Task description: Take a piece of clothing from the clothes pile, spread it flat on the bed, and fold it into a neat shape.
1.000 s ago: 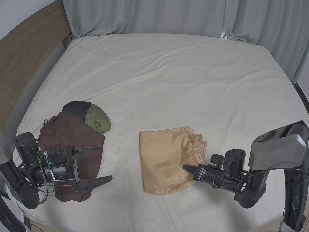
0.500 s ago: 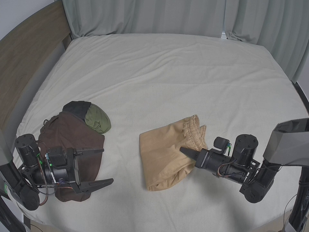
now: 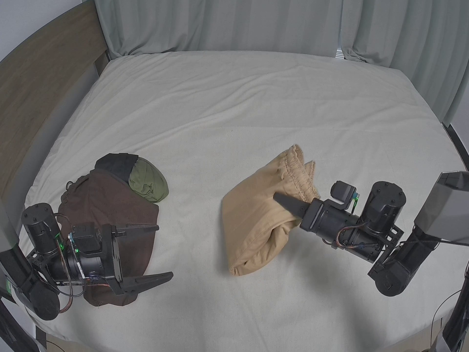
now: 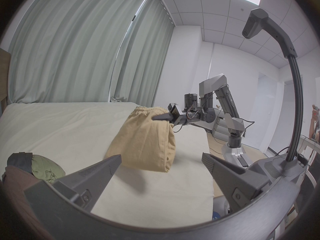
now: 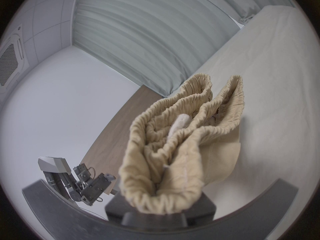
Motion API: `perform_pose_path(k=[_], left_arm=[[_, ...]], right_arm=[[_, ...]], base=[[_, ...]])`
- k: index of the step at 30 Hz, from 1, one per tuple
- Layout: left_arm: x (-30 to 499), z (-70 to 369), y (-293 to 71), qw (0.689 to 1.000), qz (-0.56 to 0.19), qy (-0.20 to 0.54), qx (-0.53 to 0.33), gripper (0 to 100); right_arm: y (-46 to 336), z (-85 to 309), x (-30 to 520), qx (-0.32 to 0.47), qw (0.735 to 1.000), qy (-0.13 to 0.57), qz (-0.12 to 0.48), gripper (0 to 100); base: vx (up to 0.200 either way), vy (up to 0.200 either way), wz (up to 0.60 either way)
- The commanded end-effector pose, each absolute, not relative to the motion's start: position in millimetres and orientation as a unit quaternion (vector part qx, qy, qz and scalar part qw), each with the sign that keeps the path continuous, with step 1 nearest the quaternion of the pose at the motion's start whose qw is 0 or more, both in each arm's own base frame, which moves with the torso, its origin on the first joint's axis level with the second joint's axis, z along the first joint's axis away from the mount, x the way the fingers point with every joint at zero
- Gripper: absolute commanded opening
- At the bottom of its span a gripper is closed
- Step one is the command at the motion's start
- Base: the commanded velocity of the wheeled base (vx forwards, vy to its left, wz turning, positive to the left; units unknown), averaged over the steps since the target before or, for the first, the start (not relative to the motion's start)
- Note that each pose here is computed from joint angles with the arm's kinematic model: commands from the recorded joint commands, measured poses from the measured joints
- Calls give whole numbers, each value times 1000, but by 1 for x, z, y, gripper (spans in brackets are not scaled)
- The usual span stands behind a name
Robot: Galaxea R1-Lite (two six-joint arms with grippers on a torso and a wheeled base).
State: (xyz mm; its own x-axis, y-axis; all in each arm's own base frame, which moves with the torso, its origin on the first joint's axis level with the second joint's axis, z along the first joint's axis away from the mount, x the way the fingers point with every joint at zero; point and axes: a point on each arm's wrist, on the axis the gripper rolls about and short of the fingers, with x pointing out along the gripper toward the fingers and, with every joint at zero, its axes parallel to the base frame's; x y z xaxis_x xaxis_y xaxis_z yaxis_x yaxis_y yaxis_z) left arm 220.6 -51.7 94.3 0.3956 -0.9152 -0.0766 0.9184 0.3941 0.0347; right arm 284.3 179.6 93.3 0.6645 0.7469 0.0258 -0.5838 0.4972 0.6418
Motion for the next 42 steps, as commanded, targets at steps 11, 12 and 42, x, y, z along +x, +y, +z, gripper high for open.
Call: perform_pose_path(k=[11, 12, 42], left_arm=[[220, 92, -52, 835, -549, 28, 33, 100], [220, 92, -52, 835, -549, 28, 33, 100], [219, 89, -52, 834, -550, 36, 29, 100]], right_arm=[[179, 126, 313, 326, 856, 50, 398, 0], [179, 126, 313, 326, 856, 50, 398, 0], [163, 124, 389, 337, 858, 23, 386, 0]], base=[[0, 0, 0], [0, 0, 0], [0, 0, 0]])
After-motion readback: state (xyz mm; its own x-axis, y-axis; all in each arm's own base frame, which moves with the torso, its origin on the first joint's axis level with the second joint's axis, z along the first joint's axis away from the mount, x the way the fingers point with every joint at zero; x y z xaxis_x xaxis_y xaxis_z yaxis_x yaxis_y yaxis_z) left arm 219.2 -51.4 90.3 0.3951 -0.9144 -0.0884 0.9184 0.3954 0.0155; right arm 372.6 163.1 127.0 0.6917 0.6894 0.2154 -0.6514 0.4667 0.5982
